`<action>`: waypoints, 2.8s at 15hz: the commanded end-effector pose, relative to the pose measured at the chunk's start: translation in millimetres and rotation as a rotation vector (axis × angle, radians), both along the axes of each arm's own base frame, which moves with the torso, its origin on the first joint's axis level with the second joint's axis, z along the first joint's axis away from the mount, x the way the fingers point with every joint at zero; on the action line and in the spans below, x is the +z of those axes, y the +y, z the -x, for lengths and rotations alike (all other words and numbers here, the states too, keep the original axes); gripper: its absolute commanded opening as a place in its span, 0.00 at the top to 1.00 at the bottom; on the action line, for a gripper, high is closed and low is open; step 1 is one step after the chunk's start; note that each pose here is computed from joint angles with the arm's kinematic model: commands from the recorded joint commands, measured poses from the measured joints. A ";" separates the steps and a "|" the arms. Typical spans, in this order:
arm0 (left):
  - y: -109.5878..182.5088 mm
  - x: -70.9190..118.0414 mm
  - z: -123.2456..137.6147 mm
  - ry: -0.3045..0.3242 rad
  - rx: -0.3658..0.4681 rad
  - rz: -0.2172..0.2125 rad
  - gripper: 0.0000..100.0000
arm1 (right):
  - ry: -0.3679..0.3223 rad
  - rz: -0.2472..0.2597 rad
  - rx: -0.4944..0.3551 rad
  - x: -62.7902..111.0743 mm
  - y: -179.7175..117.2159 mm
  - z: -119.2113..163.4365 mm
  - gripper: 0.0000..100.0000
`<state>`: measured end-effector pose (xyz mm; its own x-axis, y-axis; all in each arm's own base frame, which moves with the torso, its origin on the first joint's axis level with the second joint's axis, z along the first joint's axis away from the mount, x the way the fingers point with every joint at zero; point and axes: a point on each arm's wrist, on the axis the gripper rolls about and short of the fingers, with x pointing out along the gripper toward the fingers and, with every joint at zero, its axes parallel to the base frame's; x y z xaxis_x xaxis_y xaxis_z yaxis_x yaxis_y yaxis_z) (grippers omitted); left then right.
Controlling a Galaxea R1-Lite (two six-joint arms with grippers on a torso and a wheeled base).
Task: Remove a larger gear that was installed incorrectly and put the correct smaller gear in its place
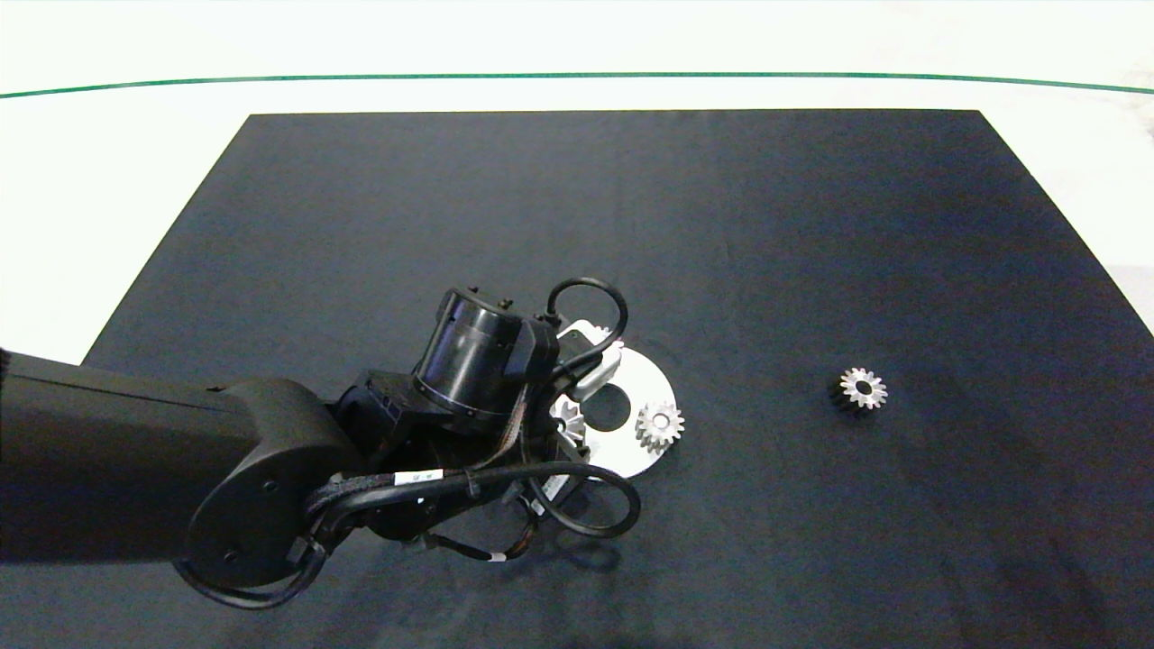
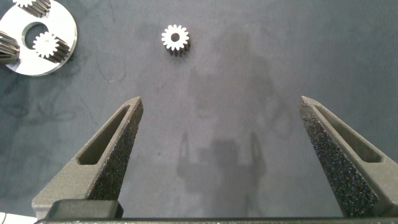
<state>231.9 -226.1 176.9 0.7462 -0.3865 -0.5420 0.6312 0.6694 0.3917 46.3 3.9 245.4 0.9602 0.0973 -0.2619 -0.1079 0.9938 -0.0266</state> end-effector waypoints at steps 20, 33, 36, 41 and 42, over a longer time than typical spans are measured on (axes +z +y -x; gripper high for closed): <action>-2.1 24.0 17.8 -0.012 -0.043 0.013 0.72 | -0.003 0.000 0.003 -1.3 -0.1 2.3 0.00; 0.1 15.5 15.8 0.027 -0.030 -0.022 0.00 | -0.006 -0.001 0.005 -2.1 -0.2 4.5 0.00; -3.8 11.5 12.3 0.039 -0.022 -0.018 0.00 | -0.006 -0.001 0.003 -2.1 -0.2 4.5 0.00; -5.4 5.3 6.8 0.051 -0.010 -0.021 0.01 | -0.009 -0.001 0.003 -2.4 -0.3 5.9 0.00; -5.8 4.3 6.4 0.054 -0.009 -0.022 0.02 | -0.006 -0.001 0.003 -3.1 -0.3 5.3 0.00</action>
<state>224.0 -230.9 183.9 0.7147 -0.3856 -0.5835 0.6564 0.6579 0.3692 41.0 3.5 242.8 0.9621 0.0997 -0.2538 -0.1100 0.9936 -0.0263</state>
